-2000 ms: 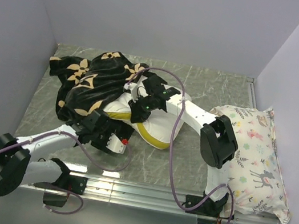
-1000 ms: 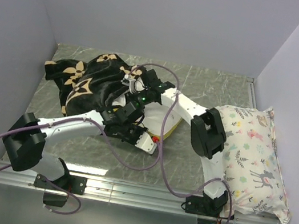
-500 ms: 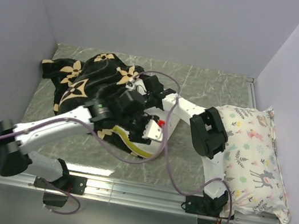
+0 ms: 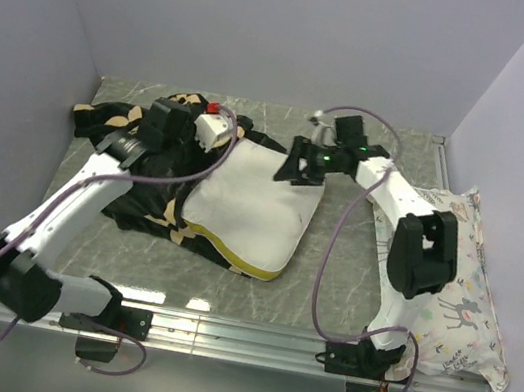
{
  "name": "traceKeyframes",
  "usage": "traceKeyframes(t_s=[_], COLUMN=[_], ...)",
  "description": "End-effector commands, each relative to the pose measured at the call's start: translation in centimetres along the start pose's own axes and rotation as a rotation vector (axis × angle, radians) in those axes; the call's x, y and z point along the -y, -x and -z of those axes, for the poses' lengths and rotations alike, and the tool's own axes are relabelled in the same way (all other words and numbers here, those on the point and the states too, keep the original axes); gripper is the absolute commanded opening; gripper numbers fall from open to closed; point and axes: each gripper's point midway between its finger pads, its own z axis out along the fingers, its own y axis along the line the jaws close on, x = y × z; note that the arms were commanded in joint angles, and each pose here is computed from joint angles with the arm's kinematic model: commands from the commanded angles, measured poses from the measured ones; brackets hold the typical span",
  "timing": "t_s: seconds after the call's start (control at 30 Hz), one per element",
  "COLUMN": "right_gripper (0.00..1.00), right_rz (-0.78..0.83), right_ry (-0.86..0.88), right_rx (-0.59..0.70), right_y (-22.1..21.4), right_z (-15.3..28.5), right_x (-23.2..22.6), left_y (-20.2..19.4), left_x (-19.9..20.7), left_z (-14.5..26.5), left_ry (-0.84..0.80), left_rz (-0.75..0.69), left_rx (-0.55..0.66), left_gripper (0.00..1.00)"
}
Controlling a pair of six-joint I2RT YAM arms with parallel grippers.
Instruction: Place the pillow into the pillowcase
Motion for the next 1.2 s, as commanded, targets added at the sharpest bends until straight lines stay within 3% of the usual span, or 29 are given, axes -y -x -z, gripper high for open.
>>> traceKeyframes(t_s=[0.0, 0.2, 0.37, 0.43, 0.53, 0.6, 0.63, 0.8, 0.9, 0.97, 1.0, 1.07, 1.1, 1.17], right_gripper=[0.79, 0.83, 0.81, 0.75, 0.56, 0.48, 0.39, 0.23, 0.18, 0.17, 0.17, 0.17, 0.17, 0.20], right_rz=[-0.098, -0.191, -0.270, -0.297, -0.320, -0.322, -0.342, -0.330, -0.333, -0.324, -0.327, -0.306, -0.297, -0.229], right_ry=[-0.185, -0.294, -0.244, -0.208, -0.155, -0.109, -0.054, 0.076, 0.132, 0.133, 0.125, 0.114, 0.109, 0.098], right_rx=[0.015, 0.019, -0.066, -0.089, -0.092, -0.065, -0.065, -0.049, -0.032, -0.027, -0.039, -0.055, -0.063, -0.070], right_y=[-1.7, -2.4, -4.1, -4.6, -4.9, -4.3, -4.0, -2.9, -2.6, -2.7, -3.3, -4.0, -4.4, -4.7], right_z=[3.2, 3.4, 1.2, 0.5, -0.5, -0.8, -0.9, -1.7, -1.4, -0.9, -0.8, -0.4, -0.2, 0.4], right_x=[4.8, 8.9, 10.1, 10.0, 9.8, 9.3, 8.2, 5.2, 3.6, 3.4, 3.4, 3.5, 3.4, 3.3], left_y=[-5.6, -10.5, -12.6, -12.2, -10.0, -7.2, -6.4, -1.3, 0.3, -0.9, -2.4, -3.2, -3.2, -2.5], left_x=[-3.4, -4.6, -6.3, -6.2, -4.1, 0.6, 2.6, 16.1, 18.7, 18.0, 16.6, 13.6, 12.5, 10.3], left_z=[-1.2, -5.1, -7.5, -8.3, -9.5, -10.5, -10.7, -12.2, -12.0, -11.8, -11.7, -10.7, -10.2, -8.7], left_ry=[0.170, 0.237, 0.303, 0.270, 0.119, -0.087, -0.166, -0.645, -0.761, -0.762, -0.740, -0.692, -0.677, -0.638], left_rz=[0.199, 0.226, 0.181, 0.170, 0.168, 0.126, 0.104, 0.048, 0.053, 0.057, 0.084, 0.109, 0.114, 0.107], left_rx=[-0.237, -0.399, -0.480, -0.485, -0.433, -0.354, -0.336, -0.217, -0.185, -0.214, -0.241, -0.236, -0.228, -0.218], left_gripper=[0.63, 0.70, 0.61, 0.41, 0.13, 0.03, 0.00, 0.00, 0.00, 0.01, 0.07, 0.20, 0.35, 0.47])
